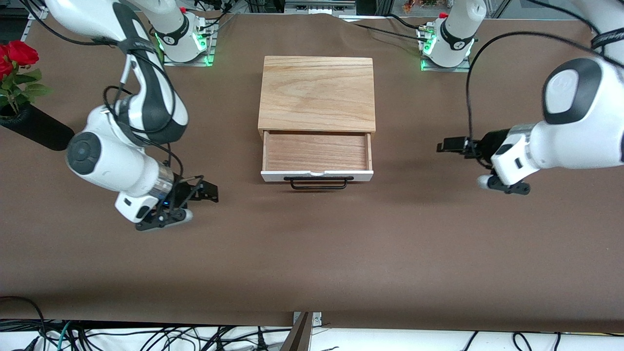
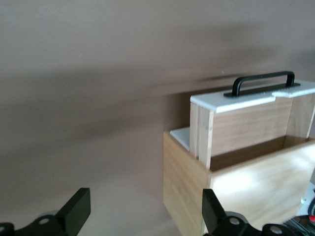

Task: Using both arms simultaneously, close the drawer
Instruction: 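Move the right gripper and the left gripper toward the drawer front, then press the drawer front with both grippers, pushing it into the cabinet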

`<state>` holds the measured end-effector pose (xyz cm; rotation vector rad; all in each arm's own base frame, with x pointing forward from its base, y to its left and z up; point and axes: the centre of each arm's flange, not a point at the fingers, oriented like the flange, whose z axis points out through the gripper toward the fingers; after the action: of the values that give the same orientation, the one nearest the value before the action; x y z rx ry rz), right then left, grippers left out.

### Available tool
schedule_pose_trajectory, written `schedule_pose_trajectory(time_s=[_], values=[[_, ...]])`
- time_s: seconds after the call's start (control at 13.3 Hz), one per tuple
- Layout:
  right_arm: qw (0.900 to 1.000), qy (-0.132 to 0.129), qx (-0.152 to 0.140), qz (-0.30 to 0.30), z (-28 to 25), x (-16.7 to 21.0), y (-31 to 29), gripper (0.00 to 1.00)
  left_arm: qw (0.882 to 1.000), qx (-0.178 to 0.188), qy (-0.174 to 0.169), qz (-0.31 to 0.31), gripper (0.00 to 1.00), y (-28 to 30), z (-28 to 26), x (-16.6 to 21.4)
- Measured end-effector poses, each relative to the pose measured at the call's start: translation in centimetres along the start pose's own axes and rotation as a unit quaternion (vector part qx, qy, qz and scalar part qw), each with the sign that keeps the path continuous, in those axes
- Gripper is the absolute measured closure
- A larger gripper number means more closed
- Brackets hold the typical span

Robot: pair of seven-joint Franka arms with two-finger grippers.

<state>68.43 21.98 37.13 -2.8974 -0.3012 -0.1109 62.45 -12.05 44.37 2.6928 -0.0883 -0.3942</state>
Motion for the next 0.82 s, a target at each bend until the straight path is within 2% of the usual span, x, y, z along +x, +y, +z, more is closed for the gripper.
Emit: schedule_pose_trajectory(time_s=[0.15, 0.38, 0.6, 0.82], values=[[1.000, 0.015, 0.014, -0.002, 2.9, 0.3, -2.5, 0.00, 1.000, -0.017, 0.012, 0.008, 0.00, 2.3, 3.4, 1.9], [0.999, 0.027, 0.029, 0.025, 5.7, 0.3, -5.1, 0.00, 0.999, -0.043, 0.034, -0.001, 0.00, 6.0, 8.4, 4.2], [0.998, 0.023, 0.032, 0.053, 6.5, 0.0, -6.8, 0.00, 0.996, -0.075, 0.048, -0.025, 0.00, 8.2, 11.5, 5.3], [0.996, 0.009, 0.053, 0.078, 6.9, -0.5, -8.1, 0.00, 0.990, -0.110, 0.069, -0.048, 0.00, 9.1, 13.2, 6.4]])
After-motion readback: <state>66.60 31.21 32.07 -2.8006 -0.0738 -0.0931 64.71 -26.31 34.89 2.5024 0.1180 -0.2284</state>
